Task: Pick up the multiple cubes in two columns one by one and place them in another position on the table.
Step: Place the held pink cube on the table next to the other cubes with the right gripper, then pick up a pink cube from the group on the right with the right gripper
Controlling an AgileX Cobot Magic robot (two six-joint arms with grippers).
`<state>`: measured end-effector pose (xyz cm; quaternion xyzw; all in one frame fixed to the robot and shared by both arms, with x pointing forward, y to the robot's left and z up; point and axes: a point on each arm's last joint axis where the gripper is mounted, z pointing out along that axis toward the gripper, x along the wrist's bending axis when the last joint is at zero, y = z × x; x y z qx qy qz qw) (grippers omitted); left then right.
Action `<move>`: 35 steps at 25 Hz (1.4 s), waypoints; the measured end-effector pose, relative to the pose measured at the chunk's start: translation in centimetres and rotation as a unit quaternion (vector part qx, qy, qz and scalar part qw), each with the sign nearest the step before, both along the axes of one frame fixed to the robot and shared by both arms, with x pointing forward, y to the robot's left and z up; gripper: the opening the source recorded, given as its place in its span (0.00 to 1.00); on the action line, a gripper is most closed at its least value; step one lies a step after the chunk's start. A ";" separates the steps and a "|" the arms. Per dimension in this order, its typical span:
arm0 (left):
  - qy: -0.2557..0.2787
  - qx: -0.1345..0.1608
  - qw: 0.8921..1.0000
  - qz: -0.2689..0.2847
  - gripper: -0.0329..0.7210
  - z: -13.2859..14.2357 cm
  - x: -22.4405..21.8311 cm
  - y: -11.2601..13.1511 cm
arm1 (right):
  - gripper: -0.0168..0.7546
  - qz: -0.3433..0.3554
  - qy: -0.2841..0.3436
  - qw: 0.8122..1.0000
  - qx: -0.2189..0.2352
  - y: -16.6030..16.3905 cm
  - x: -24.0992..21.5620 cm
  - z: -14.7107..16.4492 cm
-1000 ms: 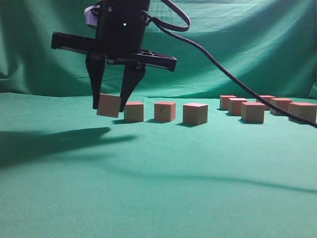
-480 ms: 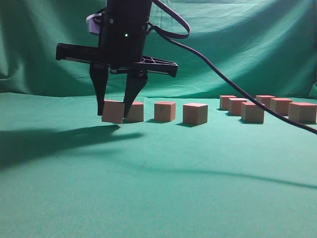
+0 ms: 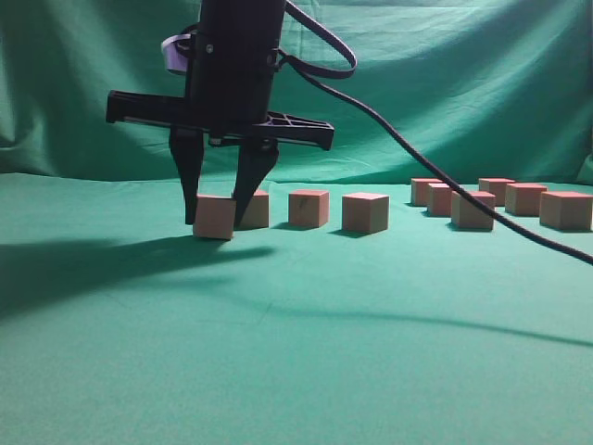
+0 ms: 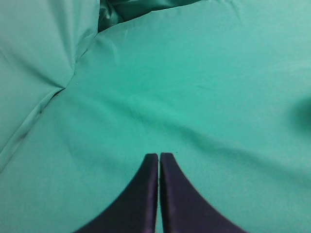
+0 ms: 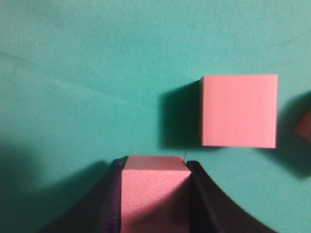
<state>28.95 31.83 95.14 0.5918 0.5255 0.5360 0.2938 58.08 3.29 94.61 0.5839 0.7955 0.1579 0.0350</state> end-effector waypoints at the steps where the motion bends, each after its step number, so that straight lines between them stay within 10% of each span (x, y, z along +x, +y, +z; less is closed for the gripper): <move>1: 0.000 0.000 1.000 0.000 0.04 0.0 0.0 0.0 | 0.35 0.001 0.000 1.000 0.000 0.0 0.0 0.0; 4: 0.000 0.000 1.000 0.000 0.04 0.0 0.0 0.0 | 0.35 0.005 0.000 1.000 0.000 0.0 0.0 0.0; 10: 0.000 0.000 1.000 0.000 0.04 0.0 0.0 0.0 | 0.71 0.020 0.012 1.000 -0.006 0.2 -0.1 0.8; 24: 0.000 0.000 1.000 0.000 0.04 0.0 0.0 0.0 | 0.73 0.127 -0.097 0.987 -0.002 -1.0 -0.6 15.1; 35: 0.000 0.000 1.000 0.000 0.04 0.0 0.0 0.0 | 0.73 0.040 -0.188 0.979 -0.060 -13.2 -4.5 23.7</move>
